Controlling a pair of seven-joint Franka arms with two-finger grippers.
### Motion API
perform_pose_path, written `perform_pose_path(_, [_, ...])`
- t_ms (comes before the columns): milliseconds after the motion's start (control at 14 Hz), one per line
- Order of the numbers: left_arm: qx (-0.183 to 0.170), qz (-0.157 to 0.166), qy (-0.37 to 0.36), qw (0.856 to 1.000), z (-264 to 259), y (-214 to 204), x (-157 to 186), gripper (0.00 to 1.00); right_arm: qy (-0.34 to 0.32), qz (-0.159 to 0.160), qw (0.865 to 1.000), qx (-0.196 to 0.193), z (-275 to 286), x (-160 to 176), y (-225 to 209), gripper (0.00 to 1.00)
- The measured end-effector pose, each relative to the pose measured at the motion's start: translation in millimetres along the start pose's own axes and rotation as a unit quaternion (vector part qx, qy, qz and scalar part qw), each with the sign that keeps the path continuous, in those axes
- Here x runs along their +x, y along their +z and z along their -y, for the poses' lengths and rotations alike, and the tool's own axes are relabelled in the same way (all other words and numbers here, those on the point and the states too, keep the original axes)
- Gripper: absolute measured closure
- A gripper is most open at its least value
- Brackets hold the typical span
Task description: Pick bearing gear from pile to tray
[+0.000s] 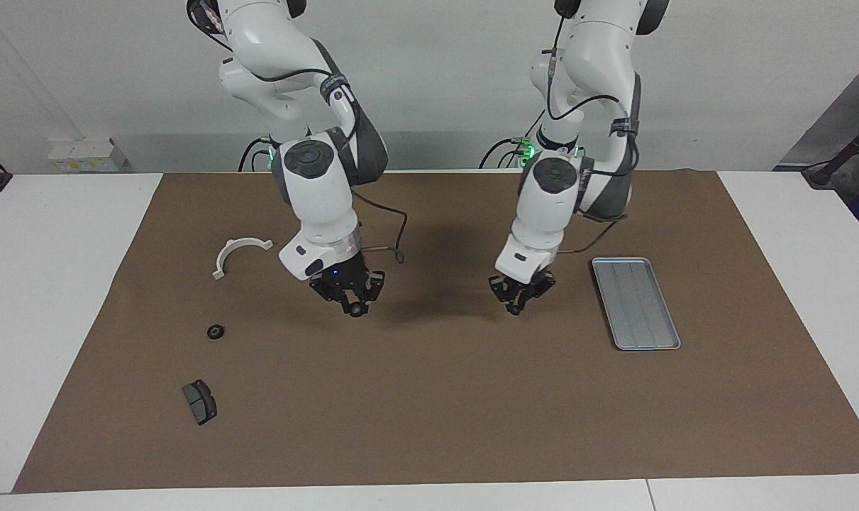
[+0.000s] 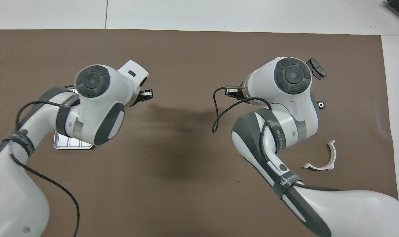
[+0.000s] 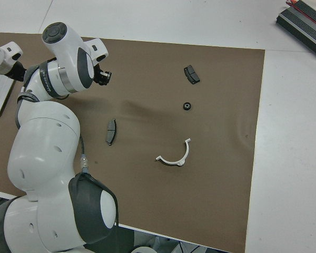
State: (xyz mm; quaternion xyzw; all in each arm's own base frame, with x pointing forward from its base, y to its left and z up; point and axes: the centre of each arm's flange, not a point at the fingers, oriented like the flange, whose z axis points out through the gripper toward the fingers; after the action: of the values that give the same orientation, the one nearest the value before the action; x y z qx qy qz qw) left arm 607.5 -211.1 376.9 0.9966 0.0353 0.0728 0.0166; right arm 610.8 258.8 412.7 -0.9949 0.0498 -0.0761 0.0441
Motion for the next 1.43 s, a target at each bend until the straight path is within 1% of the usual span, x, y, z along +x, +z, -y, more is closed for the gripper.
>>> perform_pose_path(214, [0.012,0.001,0.007,1.000,94,-6,32,0.77,-0.004,0.004,1.000,0.007,52,-31,0,0.65])
perform_pose_path(429, [0.021,0.020,0.032,0.999,177,2,39,0.77,-0.021,0.004,1.000,0.016,102,-62,-3,0.65])
perform_pose_path(571, [0.020,0.044,0.039,0.998,219,15,27,0.77,-0.025,-0.006,1.000,0.013,135,-73,1,0.65])
perform_pose_path(714, [0.015,0.067,0.046,0.997,249,27,7,0.77,-0.024,-0.012,1.000,-0.002,164,-83,25,0.65])
perform_pose_path(857, [0.010,0.080,0.051,0.995,268,33,-9,0.77,-0.037,-0.004,0.999,-0.014,188,-96,60,0.65])
perform_pose_path(1000, [0.008,0.087,0.053,0.995,273,35,-19,0.77,-0.040,-0.001,0.999,-0.017,202,-105,84,0.65])
perform_pose_path(1071, [0.008,0.090,0.053,0.994,272,36,-23,0.73,-0.041,-0.001,0.999,-0.015,204,-107,89,0.65])
perform_pose_path(1143, [0.008,0.092,0.054,0.994,270,36,-26,0.72,-0.041,-0.002,0.999,-0.015,205,-107,90,0.65])
perform_pose_path(1214, [0.007,0.093,0.054,0.994,270,36,-27,0.64,-0.041,-0.001,0.999,-0.016,204,-106,91,0.65])
perform_pose_path(1286, [0.006,0.093,0.053,0.994,269,36,-28,0.55,-0.040,0.000,0.999,-0.017,202,-106,93,0.62])
perform_pose_path(1357, [0.005,0.093,0.052,0.994,269,36,-29,0.42,-0.040,0.001,0.999,-0.019,201,-106,95,0.62])
perform_pose_path(1429, [0.003,0.092,0.051,0.994,268,35,-28,0.32,-0.039,0.000,0.999,-0.020,199,-105,95,0.50])
